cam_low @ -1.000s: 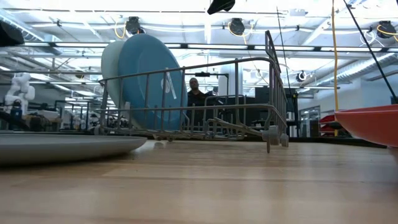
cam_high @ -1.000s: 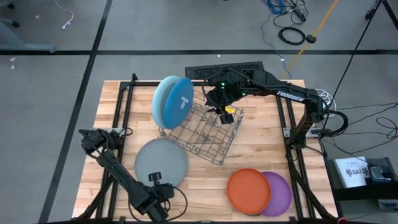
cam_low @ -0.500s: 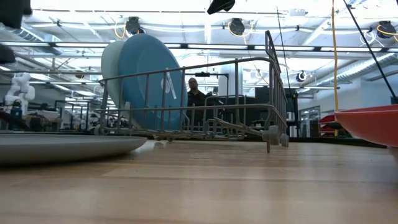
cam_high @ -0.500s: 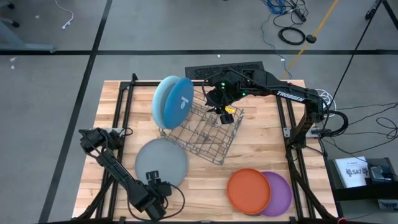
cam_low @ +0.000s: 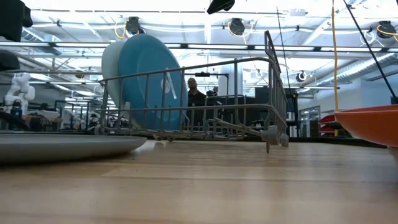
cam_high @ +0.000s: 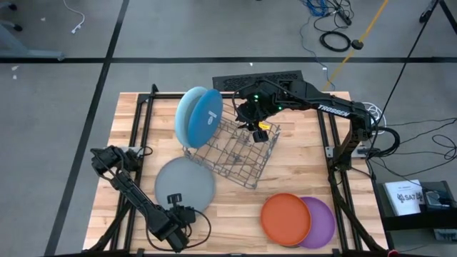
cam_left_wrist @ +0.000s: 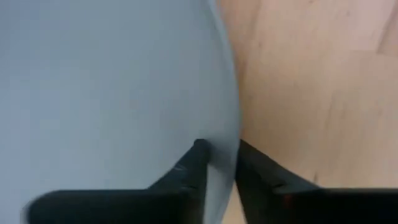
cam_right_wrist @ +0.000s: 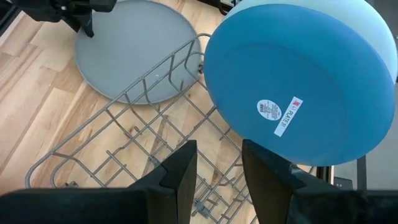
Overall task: Sort dishes
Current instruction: Put the gray plate in the dish rack
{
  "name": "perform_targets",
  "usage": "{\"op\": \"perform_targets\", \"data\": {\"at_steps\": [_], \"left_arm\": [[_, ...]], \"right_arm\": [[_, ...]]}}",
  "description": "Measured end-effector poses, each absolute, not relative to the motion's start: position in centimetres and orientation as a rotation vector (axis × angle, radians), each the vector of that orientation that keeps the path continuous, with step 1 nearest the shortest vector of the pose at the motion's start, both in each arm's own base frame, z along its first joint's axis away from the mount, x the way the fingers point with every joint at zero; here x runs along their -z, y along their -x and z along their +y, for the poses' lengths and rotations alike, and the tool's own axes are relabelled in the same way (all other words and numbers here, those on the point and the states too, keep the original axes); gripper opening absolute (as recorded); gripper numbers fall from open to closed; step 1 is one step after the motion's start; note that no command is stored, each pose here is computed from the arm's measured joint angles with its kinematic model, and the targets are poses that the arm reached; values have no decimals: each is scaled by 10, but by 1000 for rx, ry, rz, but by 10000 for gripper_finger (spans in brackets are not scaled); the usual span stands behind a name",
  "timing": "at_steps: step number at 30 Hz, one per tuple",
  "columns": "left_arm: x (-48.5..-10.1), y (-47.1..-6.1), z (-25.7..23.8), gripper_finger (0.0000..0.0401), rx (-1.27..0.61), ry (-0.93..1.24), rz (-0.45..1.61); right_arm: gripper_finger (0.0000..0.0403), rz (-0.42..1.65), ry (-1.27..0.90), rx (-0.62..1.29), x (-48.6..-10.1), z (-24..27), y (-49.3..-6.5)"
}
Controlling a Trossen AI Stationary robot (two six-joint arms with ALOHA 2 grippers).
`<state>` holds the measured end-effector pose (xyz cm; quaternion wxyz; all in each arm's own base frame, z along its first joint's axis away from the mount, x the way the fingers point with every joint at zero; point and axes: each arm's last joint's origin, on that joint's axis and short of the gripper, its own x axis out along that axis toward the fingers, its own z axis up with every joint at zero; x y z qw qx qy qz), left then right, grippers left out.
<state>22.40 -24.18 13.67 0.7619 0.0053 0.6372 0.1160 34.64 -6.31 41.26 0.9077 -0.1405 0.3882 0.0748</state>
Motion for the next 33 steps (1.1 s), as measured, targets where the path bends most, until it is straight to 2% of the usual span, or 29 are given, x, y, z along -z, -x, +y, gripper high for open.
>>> {"op": "perform_targets", "data": {"at_steps": [3,9,13,25,33], "left_arm": [[-137,-223,-238,15,-273,-56,1382],[-140,-224,-240,5,-226,-71,1403],[-158,-226,-247,1,-84,-8,1434],[-263,-208,-240,0,149,200,1207],[-346,-182,-211,0,233,290,800]], "right_arm": [[121,801,289,-154,-413,-63,-346],[121,795,285,-150,-413,-63,-347],[121,811,262,-145,-412,-63,-346],[121,815,281,-164,-413,-58,-345],[121,758,315,-153,-432,-55,-326]]}}
